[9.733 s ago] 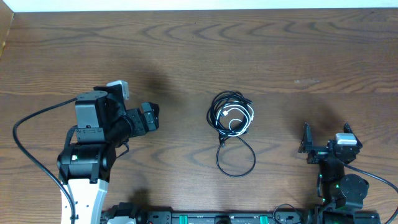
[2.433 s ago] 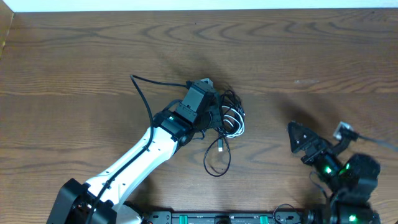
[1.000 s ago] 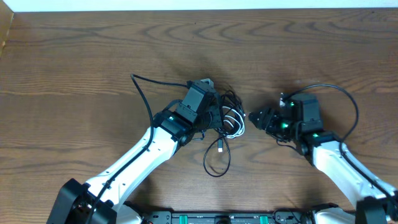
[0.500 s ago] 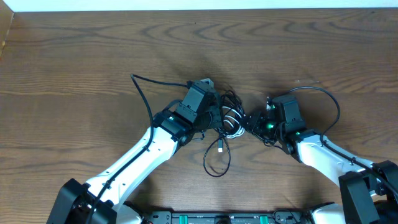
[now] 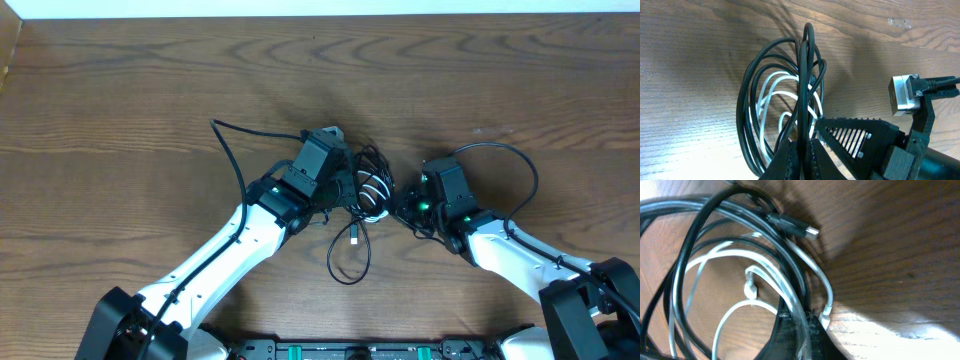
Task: Untangle cables
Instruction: 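Move the right gripper toward the cables held by the left gripper, then grasp a cable strand with the right gripper and pull it rightward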
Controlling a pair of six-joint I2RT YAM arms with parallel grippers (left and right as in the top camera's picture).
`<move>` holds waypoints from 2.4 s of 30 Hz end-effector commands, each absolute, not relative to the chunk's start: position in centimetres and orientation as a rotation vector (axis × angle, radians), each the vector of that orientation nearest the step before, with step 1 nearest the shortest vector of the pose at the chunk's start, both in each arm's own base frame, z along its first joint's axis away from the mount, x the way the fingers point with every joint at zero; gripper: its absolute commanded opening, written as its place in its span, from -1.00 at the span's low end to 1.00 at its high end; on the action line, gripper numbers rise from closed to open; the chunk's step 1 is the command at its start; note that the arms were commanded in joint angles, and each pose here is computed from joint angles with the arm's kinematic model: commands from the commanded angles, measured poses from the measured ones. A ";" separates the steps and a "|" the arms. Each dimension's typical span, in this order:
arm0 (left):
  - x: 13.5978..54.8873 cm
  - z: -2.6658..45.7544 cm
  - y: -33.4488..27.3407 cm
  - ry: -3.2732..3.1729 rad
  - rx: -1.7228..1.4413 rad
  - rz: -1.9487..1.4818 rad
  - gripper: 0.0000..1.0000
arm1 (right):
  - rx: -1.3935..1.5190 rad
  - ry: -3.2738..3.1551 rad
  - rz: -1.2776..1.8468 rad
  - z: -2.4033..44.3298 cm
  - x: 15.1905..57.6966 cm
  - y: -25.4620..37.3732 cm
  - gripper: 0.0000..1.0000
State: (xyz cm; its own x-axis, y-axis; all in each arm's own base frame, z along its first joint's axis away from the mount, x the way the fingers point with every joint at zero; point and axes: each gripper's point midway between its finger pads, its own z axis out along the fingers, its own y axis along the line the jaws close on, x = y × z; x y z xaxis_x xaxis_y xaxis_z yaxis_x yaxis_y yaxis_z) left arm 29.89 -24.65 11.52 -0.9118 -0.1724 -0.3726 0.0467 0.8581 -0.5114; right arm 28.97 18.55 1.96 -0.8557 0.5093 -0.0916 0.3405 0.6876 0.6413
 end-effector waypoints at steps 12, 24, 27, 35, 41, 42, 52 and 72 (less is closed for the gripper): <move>31.1 11.0 -21.0 2.581 -0.171 -0.461 -0.85 | 0.646 2.558 0.669 4.6 30.1 11.6 -0.98; 33.2 8.7 -19.2 2.530 -0.370 -0.305 -0.85 | 0.614 2.289 0.483 12.9 29.0 4.7 -0.98; 33.2 7.5 -19.2 2.550 -0.420 -0.296 -0.85 | 0.583 2.248 0.505 14.3 28.7 4.9 -0.98; 32.2 6.4 -21.1 2.634 -0.434 -0.428 -0.84 | 0.602 2.388 0.749 12.8 26.6 8.3 -0.40; 32.0 6.3 -21.4 2.638 -0.520 -0.464 -0.81 | 0.708 2.557 0.847 9.6 25.2 10.3 0.17; 31.8 6.3 -21.6 2.648 -0.515 -0.483 -0.81 | 0.718 2.578 0.840 9.1 25.1 10.5 0.17; 29.9 6.4 -24.1 2.751 -0.463 -0.673 -0.85 | 0.777 2.618 0.824 4.8 28.2 12.9 0.18; 29.8 5.6 -22.9 2.755 -0.481 -0.588 0.12 | 0.426 2.490 1.107 7.7 30.9 16.6 -0.98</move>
